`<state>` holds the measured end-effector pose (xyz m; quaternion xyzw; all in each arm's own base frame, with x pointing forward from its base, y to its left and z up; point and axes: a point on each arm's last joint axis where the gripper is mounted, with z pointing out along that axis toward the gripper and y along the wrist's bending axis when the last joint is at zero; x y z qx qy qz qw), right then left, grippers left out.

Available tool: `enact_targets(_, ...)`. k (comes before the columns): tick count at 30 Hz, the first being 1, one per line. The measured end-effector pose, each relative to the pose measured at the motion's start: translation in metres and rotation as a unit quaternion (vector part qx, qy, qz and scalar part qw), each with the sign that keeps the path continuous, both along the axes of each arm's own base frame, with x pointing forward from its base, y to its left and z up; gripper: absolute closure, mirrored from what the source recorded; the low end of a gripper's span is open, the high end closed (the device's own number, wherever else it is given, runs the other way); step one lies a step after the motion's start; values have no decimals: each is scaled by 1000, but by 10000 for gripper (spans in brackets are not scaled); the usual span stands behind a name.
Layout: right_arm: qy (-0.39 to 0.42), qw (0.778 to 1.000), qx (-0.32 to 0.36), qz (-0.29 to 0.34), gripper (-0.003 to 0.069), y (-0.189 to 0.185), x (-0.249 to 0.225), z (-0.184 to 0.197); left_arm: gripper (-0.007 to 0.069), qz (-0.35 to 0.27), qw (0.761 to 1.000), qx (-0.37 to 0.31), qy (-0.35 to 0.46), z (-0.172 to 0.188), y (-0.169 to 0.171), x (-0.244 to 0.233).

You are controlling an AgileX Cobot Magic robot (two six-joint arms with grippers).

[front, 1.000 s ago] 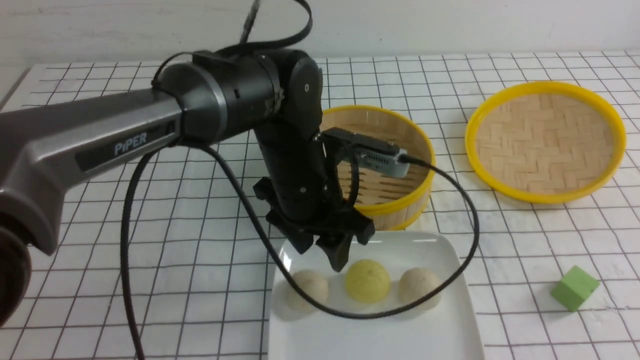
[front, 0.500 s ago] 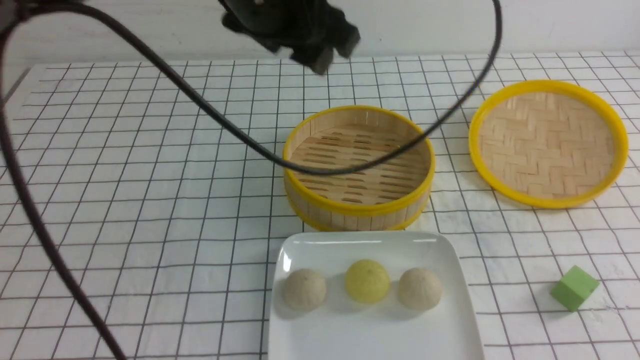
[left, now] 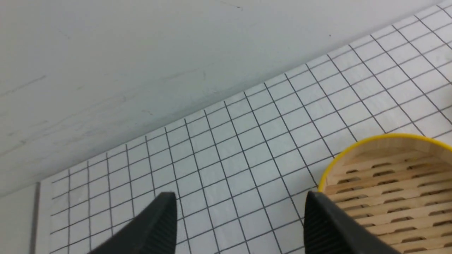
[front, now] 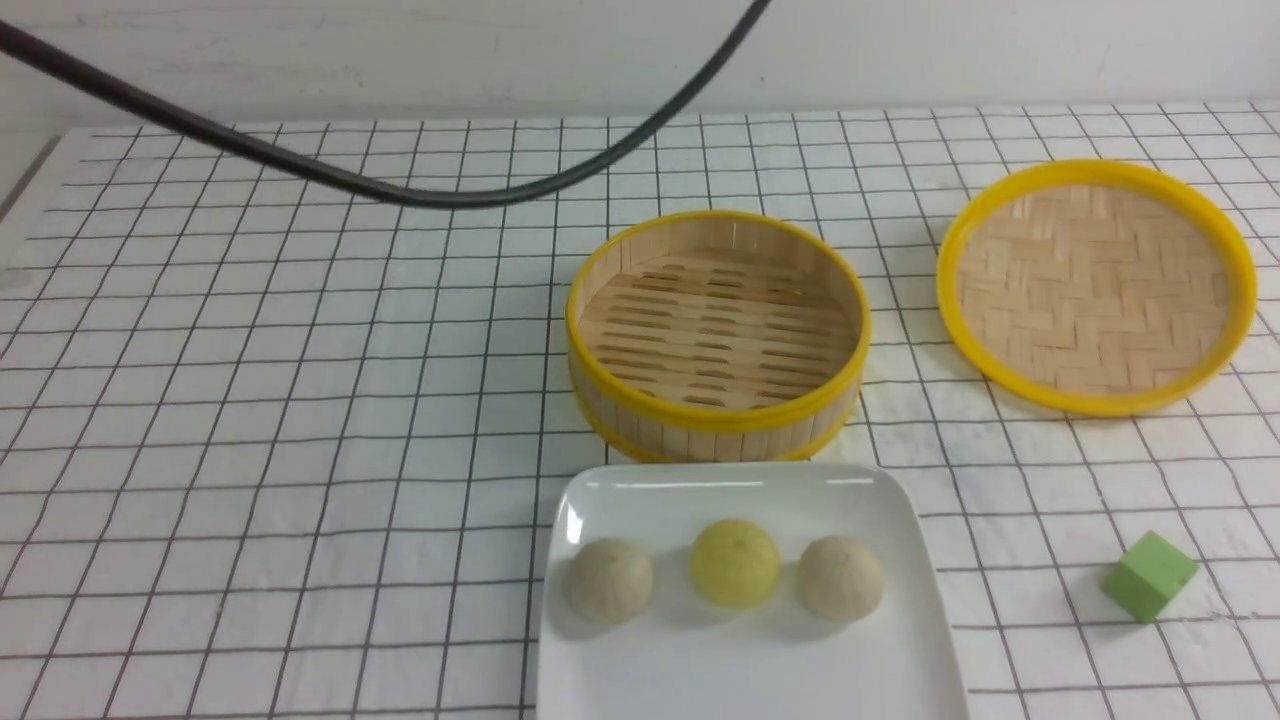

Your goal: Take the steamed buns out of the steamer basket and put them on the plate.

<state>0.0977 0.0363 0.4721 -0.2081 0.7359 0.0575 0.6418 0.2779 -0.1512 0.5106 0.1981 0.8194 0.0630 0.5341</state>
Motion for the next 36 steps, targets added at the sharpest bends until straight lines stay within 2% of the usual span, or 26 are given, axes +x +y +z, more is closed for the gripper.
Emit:
enact_targets(6,-90,995,45,-7,197,-22,-68,14,143,11,1000,2,-28,15,14,-14)
enact_targets(9,-109,993,50,-5,197,-29,-93,12,143,11,999,0,-30,17,15,-15)
enact_targets(17,-134,990,43,17,197,-49,-170,-18,143,9,999,-1,-35,18,14,-15)
enact_targets(25,-99,993,51,28,197,-46,-168,-86,143,9,999,-20,-29,17,13,-15)
enact_targets(26,-77,995,49,27,197,-42,-154,-104,143,7,999,-25,-25,16,12,-16)
enact_targets(30,-31,998,57,19,197,-33,-124,-136,143,-6,999,-43,-13,16,9,-18)
enact_targets(36,-20,997,69,-5,198,-28,-92,-172,143,-21,998,-66,7,14,6,-21)
